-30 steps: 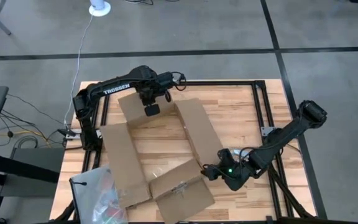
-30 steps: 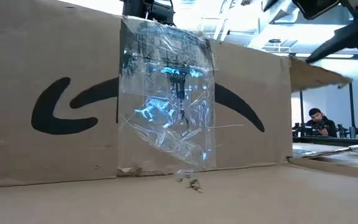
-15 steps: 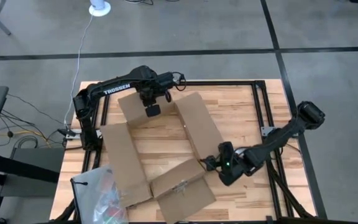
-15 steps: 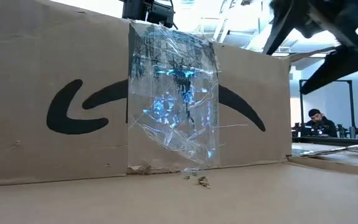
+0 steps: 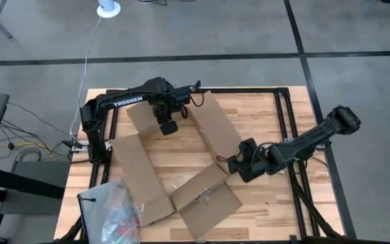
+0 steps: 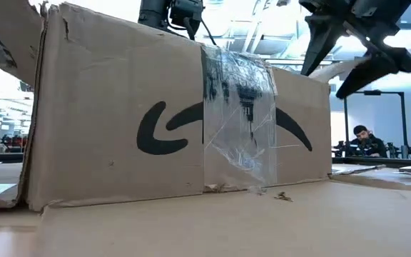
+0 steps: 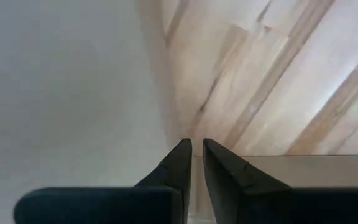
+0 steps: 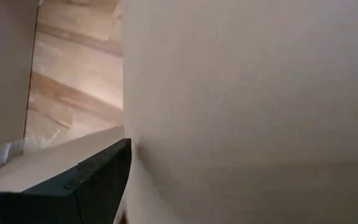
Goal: Unpack boxes
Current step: Break down the box until it is fully flat
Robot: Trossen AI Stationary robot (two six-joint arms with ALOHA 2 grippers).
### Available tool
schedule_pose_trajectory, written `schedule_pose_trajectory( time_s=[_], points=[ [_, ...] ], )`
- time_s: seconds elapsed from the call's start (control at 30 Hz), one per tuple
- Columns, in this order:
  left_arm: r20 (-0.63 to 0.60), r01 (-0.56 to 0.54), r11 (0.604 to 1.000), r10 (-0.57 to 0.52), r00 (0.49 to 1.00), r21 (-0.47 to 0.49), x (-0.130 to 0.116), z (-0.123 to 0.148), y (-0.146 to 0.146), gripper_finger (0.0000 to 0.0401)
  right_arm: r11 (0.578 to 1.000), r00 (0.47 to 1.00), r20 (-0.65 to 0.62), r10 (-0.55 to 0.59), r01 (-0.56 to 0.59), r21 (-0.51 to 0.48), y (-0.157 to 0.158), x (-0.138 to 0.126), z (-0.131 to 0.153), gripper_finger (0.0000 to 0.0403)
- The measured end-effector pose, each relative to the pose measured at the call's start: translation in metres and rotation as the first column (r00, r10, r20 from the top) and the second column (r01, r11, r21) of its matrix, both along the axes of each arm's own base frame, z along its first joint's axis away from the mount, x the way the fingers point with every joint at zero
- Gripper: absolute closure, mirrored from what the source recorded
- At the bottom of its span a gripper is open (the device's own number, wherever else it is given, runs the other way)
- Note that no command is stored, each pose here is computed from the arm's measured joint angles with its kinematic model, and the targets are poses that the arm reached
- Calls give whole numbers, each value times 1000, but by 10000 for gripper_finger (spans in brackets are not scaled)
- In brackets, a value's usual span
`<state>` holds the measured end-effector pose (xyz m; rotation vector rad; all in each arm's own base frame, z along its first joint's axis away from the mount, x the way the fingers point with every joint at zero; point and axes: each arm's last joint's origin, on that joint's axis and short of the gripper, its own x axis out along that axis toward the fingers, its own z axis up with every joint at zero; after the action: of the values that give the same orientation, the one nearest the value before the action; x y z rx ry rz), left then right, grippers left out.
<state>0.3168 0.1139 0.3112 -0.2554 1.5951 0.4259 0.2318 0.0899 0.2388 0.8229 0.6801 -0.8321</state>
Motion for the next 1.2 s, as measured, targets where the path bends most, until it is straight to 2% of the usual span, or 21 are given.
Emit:
schedule_pose_trajectory(
  time_s=[0.13,0.2,0.3,0.43,0.57,0.67,0.8,1.07,1.2],
  points=[
    [7,-59,998,59,998,5,1,0,-4,375,998,998,-1,57,-57,-38,-17,-12,19,70],
    [5,-56,998,56,998,17,2,0,-4,375,994,995,-17,96,-97,-56,-25,-18,27,70],
    [-8,-33,992,34,999,124,1,6,-1,375,985,987,-22,159,-160,-66,-35,-21,34,70],
    [114,-75,986,58,992,149,1,36,-1,375,968,969,-49,243,-246,-55,-40,-21,37,70],
    [212,-21,984,-17,977,177,1,65,-2,374,951,951,-79,298,-303,-56,-43,-20,36,70],
    [227,34,979,-80,971,201,-2,75,2,366,943,942,-92,321,-327,-59,-44,-20,36,70],
    [224,24,977,-72,972,212,-6,77,11,332,933,932,-105,346,-353,-66,-43,-20,36,70],
    [203,-104,957,49,978,272,-20,78,43,229,927,923,-136,359,-370,-63,-41,-23,34,70],
    [199,-156,950,103,974,270,-29,76,59,193,926,919,-166,359,-372,-60,-42,-25,33,70]
  ],
)
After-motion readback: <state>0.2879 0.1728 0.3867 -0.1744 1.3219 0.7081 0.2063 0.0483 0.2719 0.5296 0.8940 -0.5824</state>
